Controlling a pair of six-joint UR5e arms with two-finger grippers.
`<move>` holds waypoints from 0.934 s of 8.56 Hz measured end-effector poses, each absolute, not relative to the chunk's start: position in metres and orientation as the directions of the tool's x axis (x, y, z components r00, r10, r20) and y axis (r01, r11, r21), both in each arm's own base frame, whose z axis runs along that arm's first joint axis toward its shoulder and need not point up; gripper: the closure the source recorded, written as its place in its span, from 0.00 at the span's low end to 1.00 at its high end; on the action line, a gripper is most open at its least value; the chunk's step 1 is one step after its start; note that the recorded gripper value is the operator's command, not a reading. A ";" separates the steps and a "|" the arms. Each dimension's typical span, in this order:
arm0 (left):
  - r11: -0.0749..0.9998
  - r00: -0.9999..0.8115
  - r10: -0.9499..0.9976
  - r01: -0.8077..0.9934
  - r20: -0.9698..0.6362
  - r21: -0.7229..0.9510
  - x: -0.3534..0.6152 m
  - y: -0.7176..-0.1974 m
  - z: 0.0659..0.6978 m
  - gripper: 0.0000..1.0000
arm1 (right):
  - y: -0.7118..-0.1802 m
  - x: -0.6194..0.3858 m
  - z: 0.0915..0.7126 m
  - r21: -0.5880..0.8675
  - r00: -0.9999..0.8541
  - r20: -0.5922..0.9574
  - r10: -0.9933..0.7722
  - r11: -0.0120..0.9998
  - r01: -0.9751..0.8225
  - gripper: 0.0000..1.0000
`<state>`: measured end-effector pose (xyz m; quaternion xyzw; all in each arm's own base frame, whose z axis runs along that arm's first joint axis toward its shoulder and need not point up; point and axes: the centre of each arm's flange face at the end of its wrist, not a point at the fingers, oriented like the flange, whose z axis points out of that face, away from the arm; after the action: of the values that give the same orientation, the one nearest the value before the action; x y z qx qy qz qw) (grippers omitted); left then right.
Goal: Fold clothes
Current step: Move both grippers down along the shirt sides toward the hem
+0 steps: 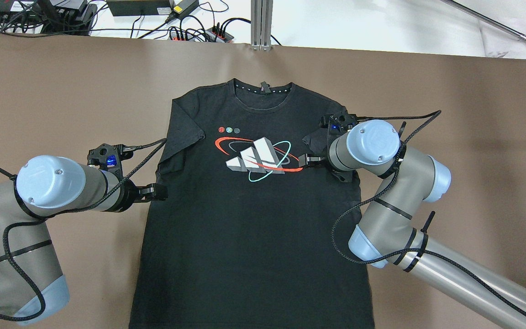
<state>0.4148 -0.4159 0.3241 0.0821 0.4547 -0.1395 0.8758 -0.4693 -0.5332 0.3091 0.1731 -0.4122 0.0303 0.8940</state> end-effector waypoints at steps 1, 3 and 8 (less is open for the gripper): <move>0.947 0.547 -0.169 0.320 -0.820 0.018 0.414 -0.416 0.323 0.06 | -0.535 -0.470 0.314 0.289 0.658 0.747 -0.092 0.937 -0.197 0.05; 0.947 0.546 -0.168 0.321 -0.821 0.019 0.414 -0.415 0.323 0.06 | -0.535 -0.469 0.325 0.288 0.660 0.746 -0.092 0.938 -0.194 0.05; 0.947 0.559 -0.176 0.320 -0.810 0.015 0.410 -0.412 0.311 0.06 | -0.522 -0.466 0.352 0.283 0.645 0.757 -0.100 0.941 -0.187 0.05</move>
<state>0.4098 -0.4115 0.3110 0.0803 0.4479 -0.1409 0.8792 -0.4656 -0.5224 0.3516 0.1706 -0.4204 0.0246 0.8908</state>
